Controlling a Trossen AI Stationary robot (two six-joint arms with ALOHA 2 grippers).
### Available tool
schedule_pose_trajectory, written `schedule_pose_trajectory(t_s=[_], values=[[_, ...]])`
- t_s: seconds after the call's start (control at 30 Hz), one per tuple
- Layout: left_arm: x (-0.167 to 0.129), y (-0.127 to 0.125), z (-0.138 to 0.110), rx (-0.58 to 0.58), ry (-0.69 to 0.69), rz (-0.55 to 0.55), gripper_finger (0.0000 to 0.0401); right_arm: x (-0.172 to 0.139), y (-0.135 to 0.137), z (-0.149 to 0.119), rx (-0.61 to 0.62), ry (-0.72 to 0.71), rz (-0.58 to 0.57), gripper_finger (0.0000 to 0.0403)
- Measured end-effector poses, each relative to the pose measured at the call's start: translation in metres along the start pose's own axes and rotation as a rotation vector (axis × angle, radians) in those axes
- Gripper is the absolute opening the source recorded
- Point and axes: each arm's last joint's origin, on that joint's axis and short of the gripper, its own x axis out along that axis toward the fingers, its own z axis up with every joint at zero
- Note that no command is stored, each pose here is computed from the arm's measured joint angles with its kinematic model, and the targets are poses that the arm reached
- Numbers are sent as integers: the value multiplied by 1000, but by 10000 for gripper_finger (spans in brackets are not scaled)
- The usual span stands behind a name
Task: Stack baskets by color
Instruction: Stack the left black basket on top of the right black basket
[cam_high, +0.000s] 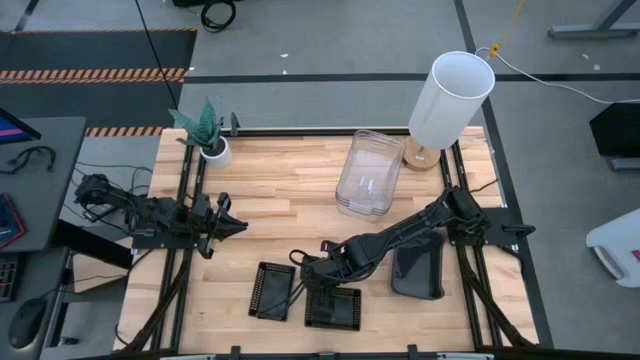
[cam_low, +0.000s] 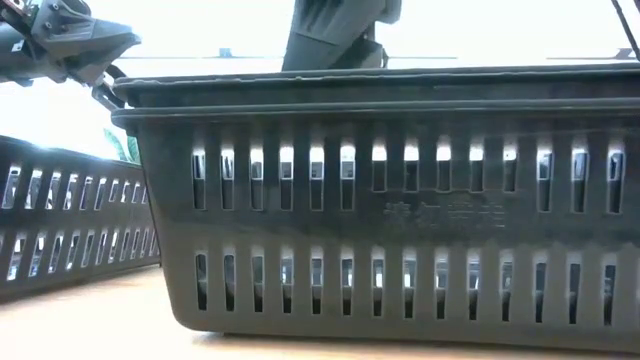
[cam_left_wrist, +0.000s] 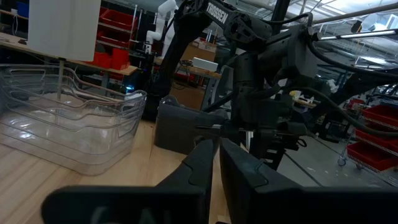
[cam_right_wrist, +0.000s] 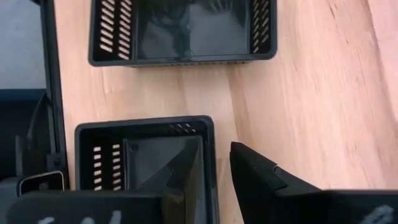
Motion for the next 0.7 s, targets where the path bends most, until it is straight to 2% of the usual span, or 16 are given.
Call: schedule_pose_trajectory(t_s=[0.1,0.2,0.43,0.57,0.7], values=[[0,0,0,0,0,0,33,-1,-2,-4,-61,44,-22,96],[0,0,0,0,0,0,28,-4,-7,-13,-78,109,-119,96],[0,0,0,0,-1,-1,29,-19,3,-22,-157,97,-167,96],[0,0,0,0,-1,0,35,-43,-5,-35,-167,62,-215,92],[0,0,0,0,-1,-1,34,-68,-23,-55,-123,-63,-178,82]])
